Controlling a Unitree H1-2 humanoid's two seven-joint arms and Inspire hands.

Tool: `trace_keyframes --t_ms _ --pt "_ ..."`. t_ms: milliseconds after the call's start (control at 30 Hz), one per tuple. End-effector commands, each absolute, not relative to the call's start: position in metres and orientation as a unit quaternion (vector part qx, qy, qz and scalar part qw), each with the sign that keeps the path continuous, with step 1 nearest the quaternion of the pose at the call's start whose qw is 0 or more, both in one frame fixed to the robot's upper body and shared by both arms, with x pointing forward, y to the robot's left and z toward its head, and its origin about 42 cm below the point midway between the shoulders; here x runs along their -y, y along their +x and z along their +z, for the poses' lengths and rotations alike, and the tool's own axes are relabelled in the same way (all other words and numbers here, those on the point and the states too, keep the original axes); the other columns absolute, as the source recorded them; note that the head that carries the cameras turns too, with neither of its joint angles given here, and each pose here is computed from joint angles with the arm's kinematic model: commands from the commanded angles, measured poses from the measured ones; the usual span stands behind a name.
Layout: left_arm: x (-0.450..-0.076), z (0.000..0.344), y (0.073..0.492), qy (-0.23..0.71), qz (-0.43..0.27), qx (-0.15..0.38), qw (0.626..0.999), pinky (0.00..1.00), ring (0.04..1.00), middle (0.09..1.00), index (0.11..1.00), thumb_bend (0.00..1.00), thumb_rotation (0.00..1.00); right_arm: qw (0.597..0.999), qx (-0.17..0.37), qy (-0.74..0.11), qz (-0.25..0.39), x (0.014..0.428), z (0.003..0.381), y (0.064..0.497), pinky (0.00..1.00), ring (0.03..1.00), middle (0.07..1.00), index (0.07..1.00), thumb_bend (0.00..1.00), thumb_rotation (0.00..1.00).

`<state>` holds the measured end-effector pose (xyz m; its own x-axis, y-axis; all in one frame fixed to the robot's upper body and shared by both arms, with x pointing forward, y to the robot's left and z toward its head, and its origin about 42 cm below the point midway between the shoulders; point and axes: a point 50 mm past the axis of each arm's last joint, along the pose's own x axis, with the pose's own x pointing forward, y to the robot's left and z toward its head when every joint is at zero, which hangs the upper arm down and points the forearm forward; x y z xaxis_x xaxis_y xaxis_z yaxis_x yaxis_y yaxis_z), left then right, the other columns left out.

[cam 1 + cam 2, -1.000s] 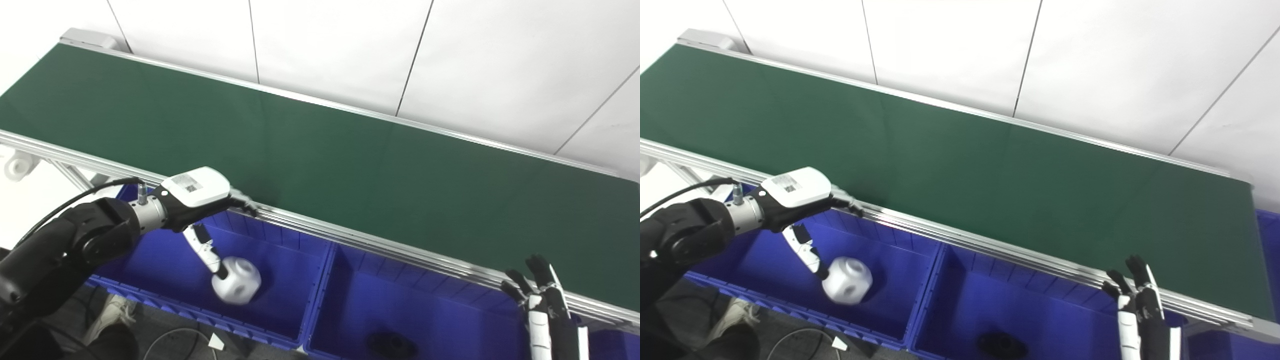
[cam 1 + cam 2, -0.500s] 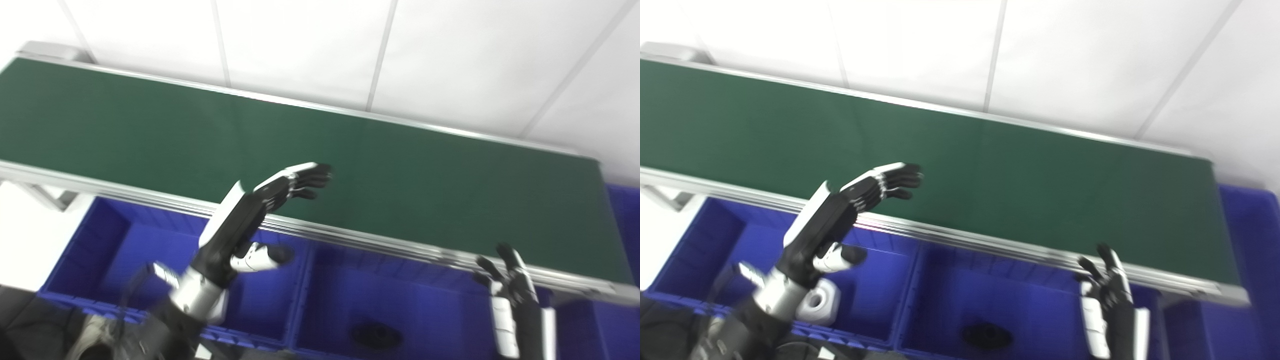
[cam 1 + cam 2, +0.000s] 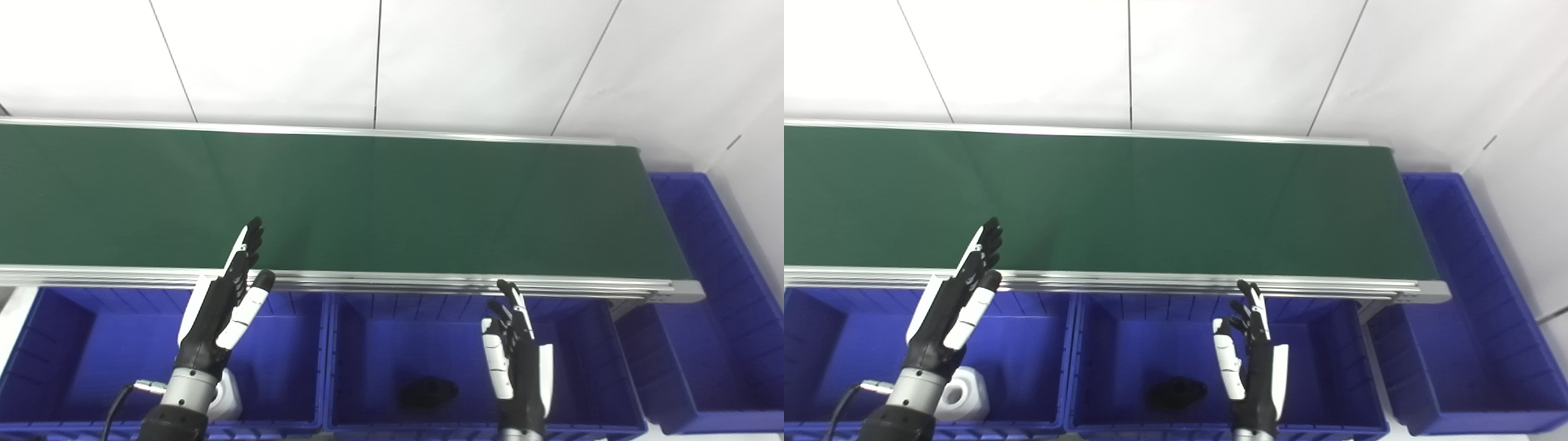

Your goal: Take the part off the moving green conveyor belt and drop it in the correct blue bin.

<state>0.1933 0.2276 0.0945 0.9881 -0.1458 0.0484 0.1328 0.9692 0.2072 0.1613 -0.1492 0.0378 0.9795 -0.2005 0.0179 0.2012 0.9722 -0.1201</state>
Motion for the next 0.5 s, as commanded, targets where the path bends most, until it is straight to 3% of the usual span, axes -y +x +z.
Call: trace_keyframes --t_ms 0,200,333,467 --pt "-0.23 0.102 0.19 0.109 -0.065 0.069 0.99 1.0 1.0 1.0 1.0 0.31 0.99 0.992 0.05 -0.043 -0.103 0.13 0.052 0.171 0.82 0.882 0.981 0.917 0.63 0.95" --pt "-0.224 0.097 0.174 0.121 -0.054 0.089 0.987 1.0 1.0 1.0 1.0 0.37 0.97 0.992 0.053 -0.053 -0.099 0.135 0.058 0.158 0.87 0.901 0.976 0.919 0.62 0.95" --pt "-0.212 0.092 0.176 0.116 -0.052 0.112 0.986 1.0 1.0 1.0 1.0 0.36 1.0 0.99 0.06 -0.063 -0.113 0.143 0.058 0.146 0.83 0.885 0.966 0.907 0.64 0.95" --pt "-0.2 0.091 0.177 0.093 -0.048 0.132 0.986 1.0 1.0 1.0 1.0 0.29 1.0 0.986 0.07 -0.087 -0.122 0.156 0.059 0.136 0.82 0.854 0.948 0.906 0.68 0.96"
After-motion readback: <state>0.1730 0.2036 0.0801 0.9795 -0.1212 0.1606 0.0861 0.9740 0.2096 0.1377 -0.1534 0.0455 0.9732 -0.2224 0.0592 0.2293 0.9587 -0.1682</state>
